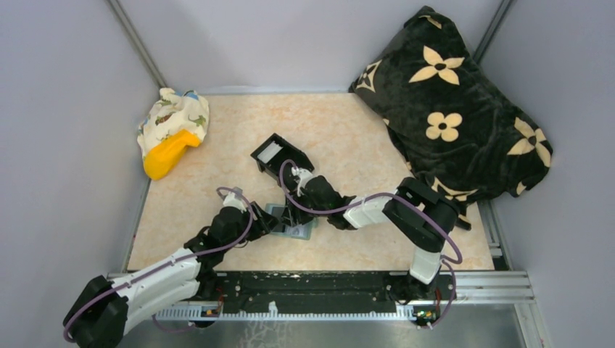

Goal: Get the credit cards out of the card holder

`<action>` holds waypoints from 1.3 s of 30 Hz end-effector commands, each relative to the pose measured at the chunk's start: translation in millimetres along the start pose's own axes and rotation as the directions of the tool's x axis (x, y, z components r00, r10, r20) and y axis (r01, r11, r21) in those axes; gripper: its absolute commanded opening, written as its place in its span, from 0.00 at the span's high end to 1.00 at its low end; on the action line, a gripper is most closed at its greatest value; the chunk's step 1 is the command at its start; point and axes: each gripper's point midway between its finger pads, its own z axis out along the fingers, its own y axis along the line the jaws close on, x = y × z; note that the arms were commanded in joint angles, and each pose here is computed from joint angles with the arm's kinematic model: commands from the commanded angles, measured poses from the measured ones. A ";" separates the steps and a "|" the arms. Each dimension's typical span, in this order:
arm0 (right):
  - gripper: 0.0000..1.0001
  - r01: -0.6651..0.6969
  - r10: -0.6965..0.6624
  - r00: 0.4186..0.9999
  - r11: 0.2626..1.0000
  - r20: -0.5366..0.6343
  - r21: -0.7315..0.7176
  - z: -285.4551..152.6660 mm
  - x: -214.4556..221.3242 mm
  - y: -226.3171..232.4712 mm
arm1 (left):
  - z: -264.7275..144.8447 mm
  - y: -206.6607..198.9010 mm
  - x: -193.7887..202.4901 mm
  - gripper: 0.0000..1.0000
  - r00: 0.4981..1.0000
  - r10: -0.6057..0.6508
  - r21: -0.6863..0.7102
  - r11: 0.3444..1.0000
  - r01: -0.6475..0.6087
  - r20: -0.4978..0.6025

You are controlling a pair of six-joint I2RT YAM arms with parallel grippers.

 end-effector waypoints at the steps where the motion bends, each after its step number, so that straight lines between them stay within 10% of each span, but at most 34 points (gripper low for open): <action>1: 0.51 -0.035 0.032 0.997 0.998 -0.067 -0.049 5.0 24.8 8.5 | 0.9 -2.8 2.4 0.32 1.000 -0.007 0.024 1.000 0.007 -0.009; 12: 0.59 -0.048 0.057 0.996 0.991 -0.072 0.127 -0.8 21.6 -15.0 | -4.7 -11.3 0.1 0.38 0.999 -0.041 0.123 0.992 0.036 0.035; 39: 0.73 -0.119 0.125 0.992 0.981 0.029 -0.151 -0.5 -1.1 35.8 | -2.7 5.3 10.2 0.38 0.998 -0.063 0.101 0.993 0.060 0.028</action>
